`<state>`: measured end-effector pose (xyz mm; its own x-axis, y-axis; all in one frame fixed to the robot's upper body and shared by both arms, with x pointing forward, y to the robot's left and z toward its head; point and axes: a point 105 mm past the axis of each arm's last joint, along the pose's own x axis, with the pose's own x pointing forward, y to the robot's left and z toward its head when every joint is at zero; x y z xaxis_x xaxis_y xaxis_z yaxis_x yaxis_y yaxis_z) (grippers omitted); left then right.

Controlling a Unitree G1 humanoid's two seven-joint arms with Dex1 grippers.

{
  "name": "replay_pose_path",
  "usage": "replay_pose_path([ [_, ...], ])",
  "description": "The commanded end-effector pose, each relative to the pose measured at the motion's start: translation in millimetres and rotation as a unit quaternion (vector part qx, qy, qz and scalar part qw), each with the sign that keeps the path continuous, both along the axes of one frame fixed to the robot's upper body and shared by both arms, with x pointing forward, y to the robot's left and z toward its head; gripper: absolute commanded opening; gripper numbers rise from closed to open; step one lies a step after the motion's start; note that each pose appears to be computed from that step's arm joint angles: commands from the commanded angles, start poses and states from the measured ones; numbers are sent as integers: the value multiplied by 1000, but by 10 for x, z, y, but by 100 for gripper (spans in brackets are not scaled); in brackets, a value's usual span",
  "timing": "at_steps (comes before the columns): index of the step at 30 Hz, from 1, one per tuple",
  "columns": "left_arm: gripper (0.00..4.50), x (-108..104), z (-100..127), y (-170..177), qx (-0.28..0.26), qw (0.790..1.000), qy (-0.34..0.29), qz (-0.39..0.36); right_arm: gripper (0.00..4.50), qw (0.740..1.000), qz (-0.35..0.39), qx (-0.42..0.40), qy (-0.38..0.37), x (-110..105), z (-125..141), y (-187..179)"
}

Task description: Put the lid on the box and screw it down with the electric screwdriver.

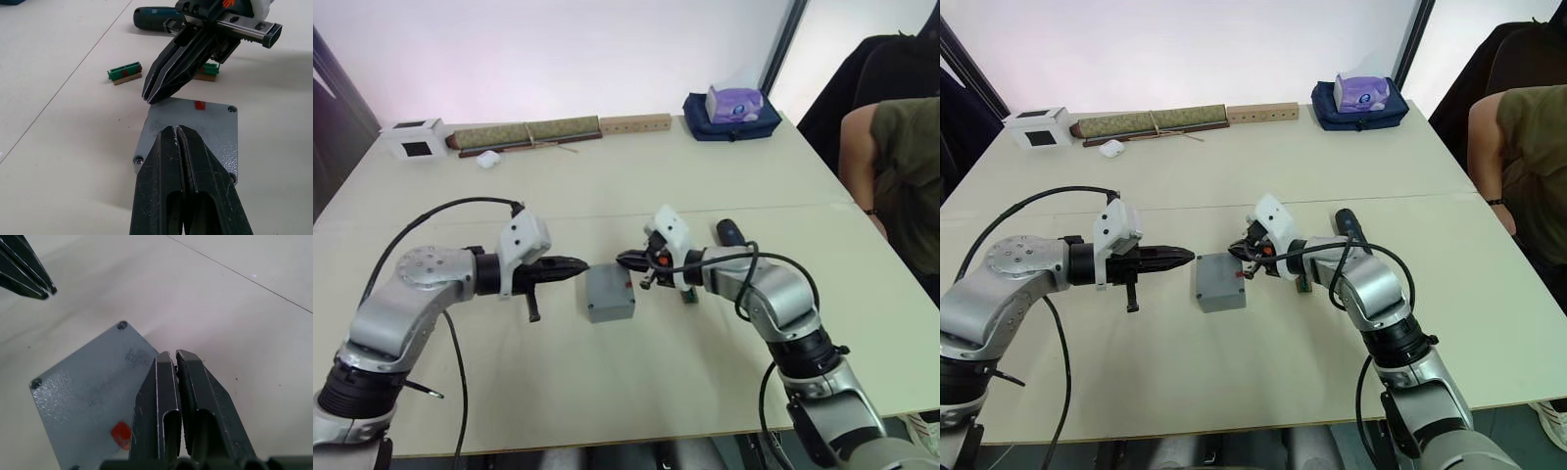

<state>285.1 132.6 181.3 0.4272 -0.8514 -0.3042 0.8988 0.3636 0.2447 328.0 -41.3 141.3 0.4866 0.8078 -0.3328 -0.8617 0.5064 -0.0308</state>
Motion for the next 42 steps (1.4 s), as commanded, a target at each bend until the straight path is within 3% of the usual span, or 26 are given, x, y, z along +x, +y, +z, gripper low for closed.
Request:
replay_pose_path([
  [1, 0, -33, 110, -58, -2, 1000, -23, -16, 6, 1000, 9, -3, -6, -21, -18, -11],
  [2, 0, -34, 107, -58, -2, 1000, -23, -16, 6, 1000, 9, -3, -8, -22, -16, -15],
  [5, 0, -36, 108, -66, -3, 1000, -22, -17, 84, 1000, 15, 4, -8, -38, 32, -15],
  [8, 0, -38, 104, -78, -5, 1000, -22, -18, 212, 1000, 21, 10, -13, -53, 108, -24],
  [9, 0, -38, 104, -82, -6, 1000, -22, -18, 233, 1000, 21, 12, -16, -53, 137, -33],
  [10, 0, -39, 104, -85, -6, 1000, -22, -19, 297, 1000, 21, 13, -17, -53, 155, -39],
  [15, 0, -49, 123, -137, -16, 999, -23, -27, 445, 999, 5, 18, -41, -28, 454, -208],
  [21, 0, -101, 213, -278, -31, 997, -36, -66, 445, 990, -124, -67, -1, 123, 717, -959],
  [28, 0, -119, 328, -450, -55, 992, -53, -101, 445, 939, -233, -214, 134, 78, 557, -1711],
  [34, 0, -121, 325, -539, -65, 990, -60, -111, 445, 898, -265, -248, 248, 59, 272, -1863],
  [42, 0, -162, 329, -540, -69, 989, -68, -110, 445, 879, -261, -256, 307, 136, 49, -1798],
])
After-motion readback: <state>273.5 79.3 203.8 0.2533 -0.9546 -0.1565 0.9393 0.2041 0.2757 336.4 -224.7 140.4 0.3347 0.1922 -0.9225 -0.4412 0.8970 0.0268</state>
